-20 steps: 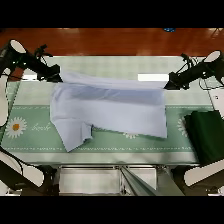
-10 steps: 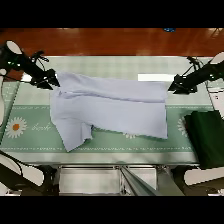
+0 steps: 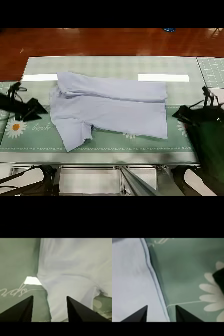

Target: Fold the shirts.

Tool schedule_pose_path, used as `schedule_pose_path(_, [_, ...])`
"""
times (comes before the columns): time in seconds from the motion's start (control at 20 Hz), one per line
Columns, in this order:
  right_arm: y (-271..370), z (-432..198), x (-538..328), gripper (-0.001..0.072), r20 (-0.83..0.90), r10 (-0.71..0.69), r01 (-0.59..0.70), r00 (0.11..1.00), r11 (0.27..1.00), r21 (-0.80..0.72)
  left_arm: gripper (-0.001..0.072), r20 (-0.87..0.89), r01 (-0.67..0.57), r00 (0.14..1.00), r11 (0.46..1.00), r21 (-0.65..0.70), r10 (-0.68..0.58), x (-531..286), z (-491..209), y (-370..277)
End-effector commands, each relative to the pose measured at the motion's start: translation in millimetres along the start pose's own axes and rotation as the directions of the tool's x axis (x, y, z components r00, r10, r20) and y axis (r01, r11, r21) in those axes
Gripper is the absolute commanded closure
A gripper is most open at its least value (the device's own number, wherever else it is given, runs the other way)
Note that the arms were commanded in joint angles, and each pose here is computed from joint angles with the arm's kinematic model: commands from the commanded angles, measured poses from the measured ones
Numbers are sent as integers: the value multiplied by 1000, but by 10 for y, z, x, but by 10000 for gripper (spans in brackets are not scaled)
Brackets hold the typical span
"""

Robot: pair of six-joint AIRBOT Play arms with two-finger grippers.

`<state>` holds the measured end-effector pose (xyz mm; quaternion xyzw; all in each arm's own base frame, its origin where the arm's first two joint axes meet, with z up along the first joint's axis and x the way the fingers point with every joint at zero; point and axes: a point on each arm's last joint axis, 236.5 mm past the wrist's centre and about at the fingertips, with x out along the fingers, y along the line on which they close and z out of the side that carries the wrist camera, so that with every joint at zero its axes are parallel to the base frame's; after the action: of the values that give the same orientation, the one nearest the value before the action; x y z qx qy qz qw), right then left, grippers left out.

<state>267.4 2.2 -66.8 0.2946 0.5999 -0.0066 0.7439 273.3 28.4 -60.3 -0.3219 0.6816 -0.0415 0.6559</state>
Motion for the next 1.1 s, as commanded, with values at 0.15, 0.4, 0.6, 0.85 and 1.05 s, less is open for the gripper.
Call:
schedule_pose_path(0.15, [309, -406, 29, 303, 87, 177, -181, 980, 982, 52, 198, 54, 146, 989, 981, -129, -140, 376, -380, 83])
schedule_pose_path(0.4, [512, -368, -29, 303, 105, 261, -269, 960, 961, 65, 199, 50, 122, 992, 990, -67, -118, 672, -273, -103])
schedule_pose_path(0.6, [521, -232, -202, 303, 141, 304, -319, 942, 942, 101, 331, -39, 89, 995, 996, -17, -90, 956, -357, -246])
schedule_pose_path(0.85, [-284, -774, -224, 303, -71, 91, -74, 993, 974, 216, 688, -52, 125, 991, 992, 23, -124, 797, -274, -430])
schedule_pose_path(1.05, [-145, -938, -182, 303, -123, 162, -130, 979, 964, 232, 688, -55, 131, 990, 991, 36, -129, 772, -264, -458])
